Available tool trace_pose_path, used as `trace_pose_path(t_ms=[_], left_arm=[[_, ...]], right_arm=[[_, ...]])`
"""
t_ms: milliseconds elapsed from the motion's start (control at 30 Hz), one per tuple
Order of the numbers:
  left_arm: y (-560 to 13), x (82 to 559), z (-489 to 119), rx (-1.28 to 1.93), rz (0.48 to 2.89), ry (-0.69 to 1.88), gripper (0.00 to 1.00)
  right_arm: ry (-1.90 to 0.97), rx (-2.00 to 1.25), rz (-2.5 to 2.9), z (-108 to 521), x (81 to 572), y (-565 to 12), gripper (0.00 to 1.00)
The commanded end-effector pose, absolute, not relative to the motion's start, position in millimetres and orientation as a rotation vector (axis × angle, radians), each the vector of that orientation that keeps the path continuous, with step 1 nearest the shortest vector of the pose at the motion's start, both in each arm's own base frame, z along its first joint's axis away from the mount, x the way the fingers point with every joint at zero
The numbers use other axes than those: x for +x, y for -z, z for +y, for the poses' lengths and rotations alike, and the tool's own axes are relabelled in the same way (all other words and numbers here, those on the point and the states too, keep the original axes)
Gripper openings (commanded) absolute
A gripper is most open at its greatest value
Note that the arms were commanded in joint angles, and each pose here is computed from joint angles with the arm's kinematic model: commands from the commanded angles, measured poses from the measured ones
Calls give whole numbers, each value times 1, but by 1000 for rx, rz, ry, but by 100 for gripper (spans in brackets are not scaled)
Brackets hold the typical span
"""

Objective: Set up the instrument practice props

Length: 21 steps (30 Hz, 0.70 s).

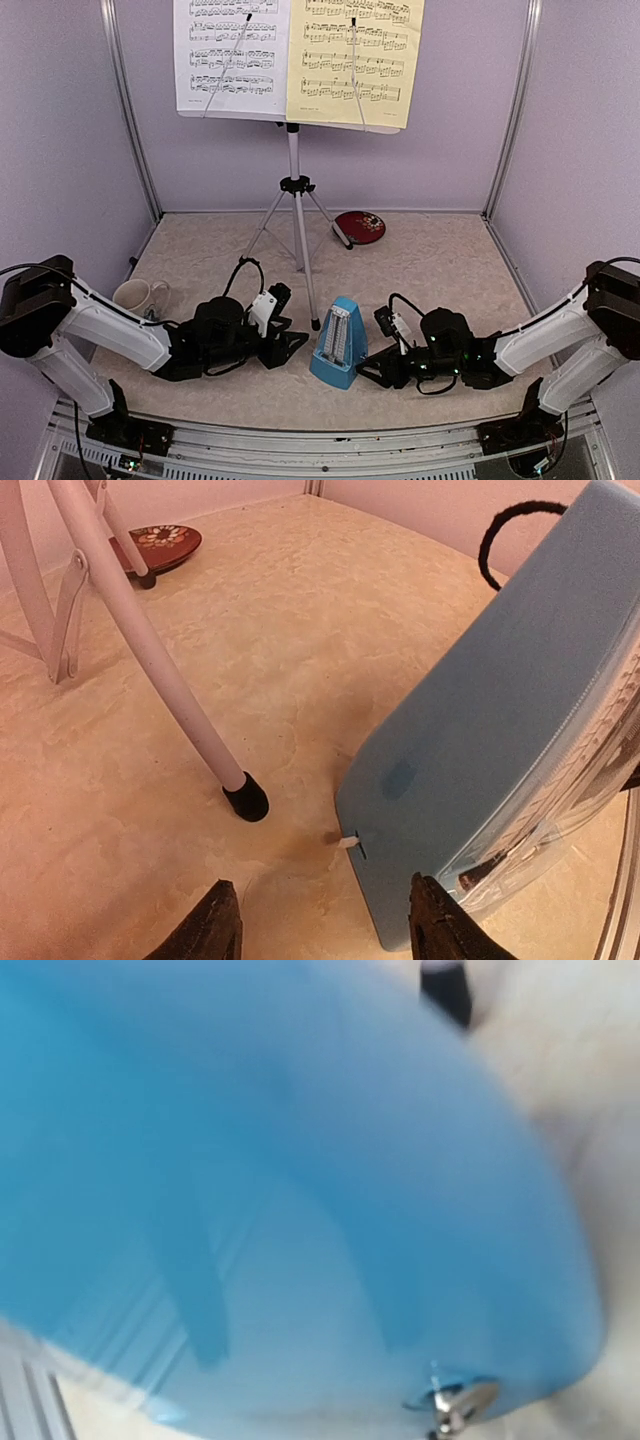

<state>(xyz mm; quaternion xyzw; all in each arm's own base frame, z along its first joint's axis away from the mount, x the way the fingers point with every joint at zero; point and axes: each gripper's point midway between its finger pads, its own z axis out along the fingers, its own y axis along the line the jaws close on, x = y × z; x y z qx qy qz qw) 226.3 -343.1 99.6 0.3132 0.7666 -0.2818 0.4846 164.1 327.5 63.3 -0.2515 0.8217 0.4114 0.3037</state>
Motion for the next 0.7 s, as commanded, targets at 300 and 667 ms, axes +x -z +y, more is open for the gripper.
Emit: trace_pose_path(t_ms=[300, 667], left_arm=[[-130, 183, -362, 819, 1700, 830, 99], [-153, 188, -399, 496, 1744, 742, 99]], right_arm=[[-986, -627, 2146, 300, 181, -67, 53], [-1017, -626, 2091, 294, 179, -77, 54]])
